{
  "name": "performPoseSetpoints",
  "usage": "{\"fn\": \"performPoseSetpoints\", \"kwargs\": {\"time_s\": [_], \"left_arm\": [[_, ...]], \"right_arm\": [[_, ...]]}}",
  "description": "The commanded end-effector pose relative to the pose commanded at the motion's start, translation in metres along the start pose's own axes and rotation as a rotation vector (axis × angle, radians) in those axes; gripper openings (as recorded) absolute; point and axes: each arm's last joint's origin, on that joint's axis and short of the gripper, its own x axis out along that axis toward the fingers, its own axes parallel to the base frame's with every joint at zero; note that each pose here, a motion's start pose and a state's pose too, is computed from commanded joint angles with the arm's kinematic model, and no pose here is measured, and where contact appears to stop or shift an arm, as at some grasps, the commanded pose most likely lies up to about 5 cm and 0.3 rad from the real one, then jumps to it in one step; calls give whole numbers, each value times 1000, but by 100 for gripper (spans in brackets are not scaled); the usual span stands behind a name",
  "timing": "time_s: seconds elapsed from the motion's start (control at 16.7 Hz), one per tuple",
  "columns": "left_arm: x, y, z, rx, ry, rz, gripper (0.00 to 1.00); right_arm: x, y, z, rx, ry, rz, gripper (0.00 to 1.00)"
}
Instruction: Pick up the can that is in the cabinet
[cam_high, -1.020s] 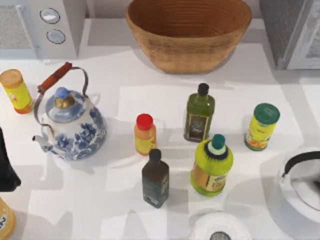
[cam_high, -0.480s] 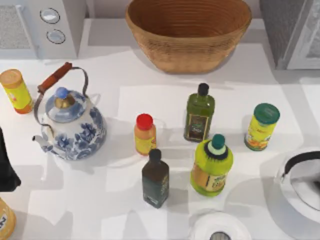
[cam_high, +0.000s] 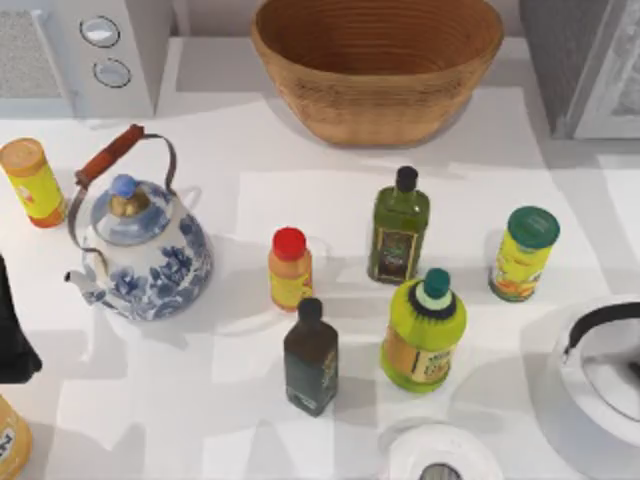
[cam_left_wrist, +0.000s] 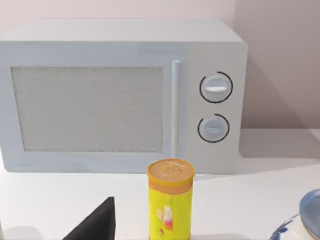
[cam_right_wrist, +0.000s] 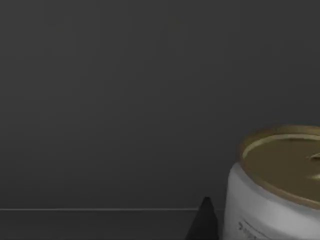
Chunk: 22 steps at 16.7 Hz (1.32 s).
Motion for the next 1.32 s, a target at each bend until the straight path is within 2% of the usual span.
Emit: {"fn": "performPoseSetpoints", "kwargs": {"time_s": [0.24,0.42,0.96,1.14,1.32], "left_arm": [[0,0,0,0,0,0,100],[0,0,0,0,0,0,100],[0,0,0,0,0,0,100],[0,0,0,0,0,0,100],[0,0,0,0,0,0,100]], "right_arm": [[-78,-1,26,0,-2,-3,0],[-116,-4,32,-2,6,-5,0],[-129,-9,28,2,-1,-11,0],[-145,-16,8,1,2,-13,0],[-164,-25,-29,-3,21,-12,0]]}}
